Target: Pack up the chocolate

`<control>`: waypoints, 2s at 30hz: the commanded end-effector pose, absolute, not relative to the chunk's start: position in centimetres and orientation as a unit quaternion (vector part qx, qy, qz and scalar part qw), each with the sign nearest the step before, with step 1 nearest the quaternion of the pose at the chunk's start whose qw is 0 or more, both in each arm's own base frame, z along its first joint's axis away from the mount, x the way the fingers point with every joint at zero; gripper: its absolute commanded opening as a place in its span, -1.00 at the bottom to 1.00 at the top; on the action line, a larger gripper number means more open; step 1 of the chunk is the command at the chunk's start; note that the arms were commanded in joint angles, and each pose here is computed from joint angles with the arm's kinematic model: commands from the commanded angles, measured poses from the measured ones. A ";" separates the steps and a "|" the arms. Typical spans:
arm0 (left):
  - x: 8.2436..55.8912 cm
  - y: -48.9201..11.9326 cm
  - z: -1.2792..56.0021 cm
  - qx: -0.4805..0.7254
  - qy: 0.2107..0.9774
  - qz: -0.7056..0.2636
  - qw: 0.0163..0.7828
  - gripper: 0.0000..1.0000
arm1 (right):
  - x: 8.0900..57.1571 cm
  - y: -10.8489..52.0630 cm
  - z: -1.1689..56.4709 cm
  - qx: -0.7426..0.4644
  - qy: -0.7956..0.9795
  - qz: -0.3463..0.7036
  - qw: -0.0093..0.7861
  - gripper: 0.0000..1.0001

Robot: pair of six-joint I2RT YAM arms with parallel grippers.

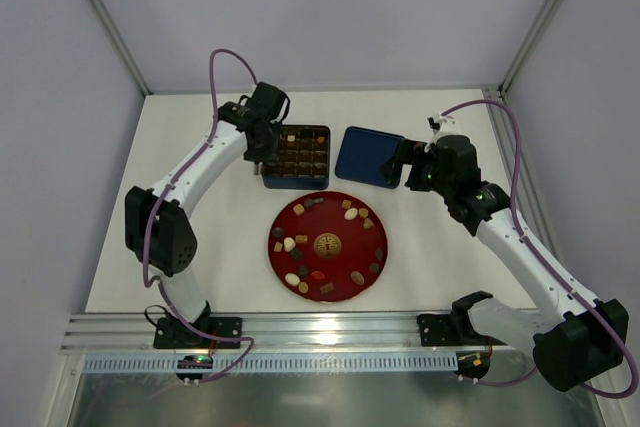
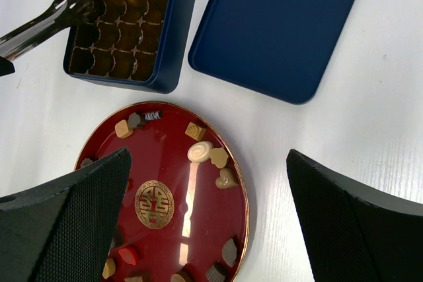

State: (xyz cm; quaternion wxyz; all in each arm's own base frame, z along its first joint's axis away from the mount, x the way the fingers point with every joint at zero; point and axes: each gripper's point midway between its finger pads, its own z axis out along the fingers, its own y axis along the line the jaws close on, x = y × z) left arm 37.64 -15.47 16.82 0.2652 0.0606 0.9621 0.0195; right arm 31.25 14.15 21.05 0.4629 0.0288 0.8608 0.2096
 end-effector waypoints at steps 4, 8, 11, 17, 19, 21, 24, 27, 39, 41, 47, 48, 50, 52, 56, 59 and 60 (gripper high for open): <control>39.3 -15.5 19.2 0.061 0.949 0.017 0.308 -0.29 | 32.0 14.6 23.4 0.029 0.840 0.228 0.492 0.99; 39.2 -15.5 19.7 0.065 0.949 0.016 0.309 -0.28 | 32.0 14.6 23.3 0.029 0.840 0.228 0.491 0.99; 39.0 -15.5 20.5 0.066 0.947 0.009 0.315 -0.28 | 32.0 14.6 23.4 0.029 0.840 0.229 0.492 1.00; 36.7 -16.1 23.3 0.073 0.943 -0.028 0.324 -0.28 | 31.9 14.6 23.5 0.030 0.839 0.231 0.492 0.99; 35.3 -16.5 24.2 0.081 0.939 -0.033 0.331 -0.28 | 31.9 14.7 23.5 0.030 0.839 0.232 0.492 0.99; 33.9 -16.6 24.1 0.088 0.942 -0.033 0.323 -0.28 | 31.9 14.6 23.3 0.030 0.840 0.231 0.490 0.99; 31.2 -17.4 25.2 0.103 0.938 -0.045 0.329 -0.28 | 31.7 14.6 23.5 0.031 0.838 0.233 0.492 1.00; 28.3 -17.6 25.1 0.113 0.940 -0.050 0.318 -0.28 | 31.6 14.7 23.3 0.030 0.838 0.236 0.491 0.99; 17.9 -18.8 22.3 0.174 0.953 -0.060 0.242 -0.27 | 31.6 14.9 22.7 0.032 0.841 0.240 0.484 0.99; 16.9 -18.5 21.8 0.183 0.955 -0.051 0.230 -0.24 | 31.5 14.9 22.5 0.032 0.842 0.241 0.482 0.99; 14.5 -18.4 20.6 0.206 0.958 -0.044 0.194 -0.23 | 31.5 14.9 22.3 0.034 0.842 0.241 0.481 0.99; 14.2 -18.3 20.4 0.207 0.959 -0.042 0.191 -0.23 | 31.5 14.9 22.3 0.034 0.842 0.241 0.482 1.00; 13.9 -18.2 19.7 0.211 0.960 -0.038 0.181 -0.22 | 31.6 14.9 22.3 0.034 0.842 0.241 0.482 1.00; 13.4 -18.4 19.3 0.214 0.961 -0.041 0.171 -0.22 | 31.6 15.0 22.2 0.034 0.843 0.242 0.480 0.99; 12.7 -18.5 19.2 0.222 0.960 -0.045 0.163 -0.21 | 31.6 15.0 22.3 0.033 0.842 0.242 0.481 0.99; 12.2 -18.3 19.2 0.225 0.961 -0.047 0.154 -0.21 | 31.6 14.9 22.1 0.033 0.844 0.241 0.479 0.99; 12.0 -18.2 19.1 0.225 0.962 -0.048 0.150 -0.21 | 31.5 15.1 22.1 0.032 0.844 0.243 0.477 0.99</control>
